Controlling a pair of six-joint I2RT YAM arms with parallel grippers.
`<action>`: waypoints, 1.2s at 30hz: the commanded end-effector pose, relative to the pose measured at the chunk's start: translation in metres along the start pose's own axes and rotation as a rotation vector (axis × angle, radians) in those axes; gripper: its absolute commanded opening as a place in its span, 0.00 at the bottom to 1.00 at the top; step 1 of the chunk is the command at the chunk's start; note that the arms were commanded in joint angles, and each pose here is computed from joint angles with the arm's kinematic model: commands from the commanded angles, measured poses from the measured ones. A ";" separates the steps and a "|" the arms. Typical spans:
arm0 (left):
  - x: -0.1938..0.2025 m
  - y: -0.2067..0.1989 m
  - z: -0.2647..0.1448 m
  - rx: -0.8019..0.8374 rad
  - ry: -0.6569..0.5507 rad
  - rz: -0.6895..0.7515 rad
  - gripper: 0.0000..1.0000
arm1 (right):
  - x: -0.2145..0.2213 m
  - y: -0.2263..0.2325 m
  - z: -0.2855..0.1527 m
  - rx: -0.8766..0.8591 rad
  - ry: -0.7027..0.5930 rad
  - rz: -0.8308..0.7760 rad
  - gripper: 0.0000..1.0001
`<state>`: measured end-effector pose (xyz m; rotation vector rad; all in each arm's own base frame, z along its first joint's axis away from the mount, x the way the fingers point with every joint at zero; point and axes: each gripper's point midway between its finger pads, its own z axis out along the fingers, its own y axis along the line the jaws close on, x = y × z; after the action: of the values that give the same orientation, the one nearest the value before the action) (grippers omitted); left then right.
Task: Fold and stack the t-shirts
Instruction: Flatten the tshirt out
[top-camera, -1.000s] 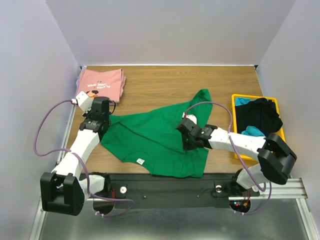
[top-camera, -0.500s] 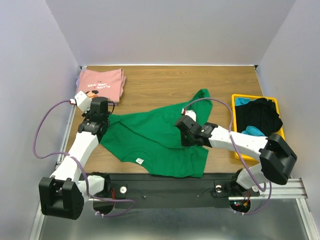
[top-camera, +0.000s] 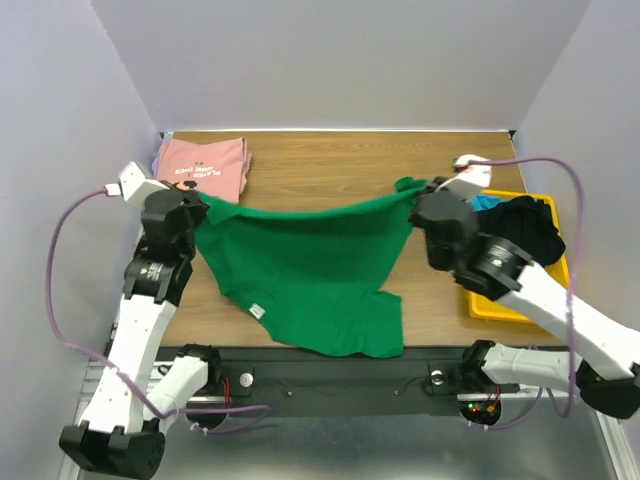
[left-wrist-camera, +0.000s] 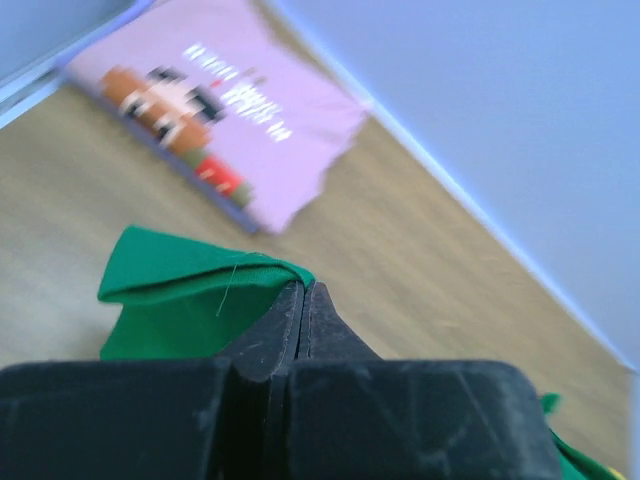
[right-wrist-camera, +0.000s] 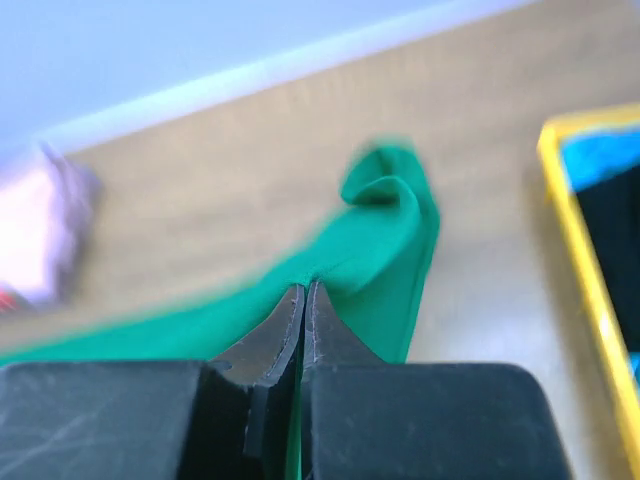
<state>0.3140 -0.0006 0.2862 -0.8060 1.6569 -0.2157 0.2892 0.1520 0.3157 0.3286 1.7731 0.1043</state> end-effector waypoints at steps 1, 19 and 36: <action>-0.095 -0.074 -0.064 0.299 -0.171 -0.077 0.00 | -0.115 -0.018 -0.037 -0.015 -0.234 0.157 0.00; -0.280 -0.141 -0.330 0.881 -0.596 -0.100 0.00 | -0.296 0.014 -0.215 -0.879 -0.507 0.290 0.00; -0.187 -0.157 -0.073 0.730 -0.303 -0.018 0.00 | -0.177 -0.006 -0.027 0.143 -0.325 0.031 0.01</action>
<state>0.2187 -0.0197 0.6033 -0.2786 1.0142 -0.5514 0.2610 0.1199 0.5396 0.2793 1.3765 0.3464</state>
